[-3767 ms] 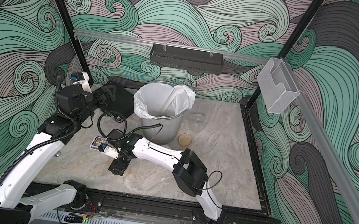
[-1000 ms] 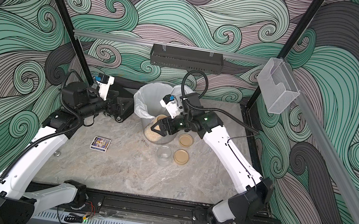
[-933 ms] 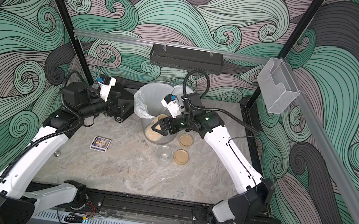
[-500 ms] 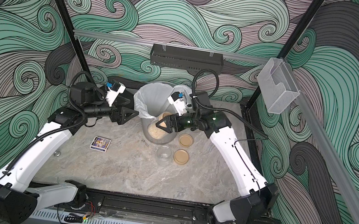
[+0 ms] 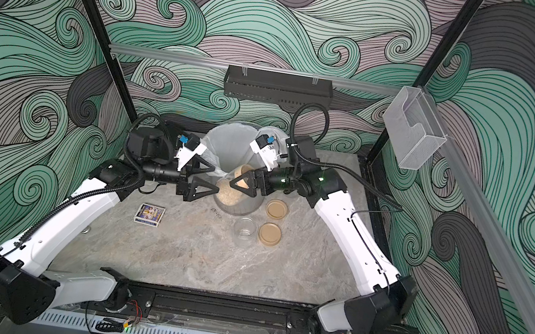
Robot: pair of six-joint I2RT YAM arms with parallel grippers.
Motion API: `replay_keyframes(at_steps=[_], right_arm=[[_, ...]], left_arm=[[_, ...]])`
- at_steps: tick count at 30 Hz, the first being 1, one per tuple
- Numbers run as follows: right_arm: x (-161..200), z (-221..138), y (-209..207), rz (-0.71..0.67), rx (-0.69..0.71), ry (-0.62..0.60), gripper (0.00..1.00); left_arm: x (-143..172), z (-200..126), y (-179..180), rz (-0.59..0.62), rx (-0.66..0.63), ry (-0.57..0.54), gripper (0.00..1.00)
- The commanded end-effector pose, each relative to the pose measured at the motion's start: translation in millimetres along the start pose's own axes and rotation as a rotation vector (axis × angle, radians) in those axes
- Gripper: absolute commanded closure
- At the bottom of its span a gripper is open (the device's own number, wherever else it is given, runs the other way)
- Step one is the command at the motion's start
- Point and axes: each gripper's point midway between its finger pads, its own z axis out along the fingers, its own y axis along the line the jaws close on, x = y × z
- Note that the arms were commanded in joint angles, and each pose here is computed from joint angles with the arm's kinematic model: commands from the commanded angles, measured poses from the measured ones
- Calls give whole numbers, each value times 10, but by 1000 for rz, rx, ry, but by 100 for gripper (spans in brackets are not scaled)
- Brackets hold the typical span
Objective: Empty moldy rice from jars
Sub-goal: Pick up the jar from the center of the board.
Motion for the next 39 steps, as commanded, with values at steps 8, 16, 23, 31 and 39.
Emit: replay_keyframes(at_steps=[8,16,23,31,39], right_arm=[[-244,-205,417,-86,-148,-112,33],[-259,-218,481,-91,-184,-122,33],[-268,-229,502,-99,-192,-126,34],[-278,-230,503,-105,-191,-128,33],[-281,-207,463,-100,-178,-127,33]], left_arm=[[-205,237,-246,61,122,-7,1],[-196,409,-393,38,214,21,8],[-182,489,-432,27,246,38,24],[-217,536,-456,20,262,46,49],[-251,573,-386,-1,216,38,64]])
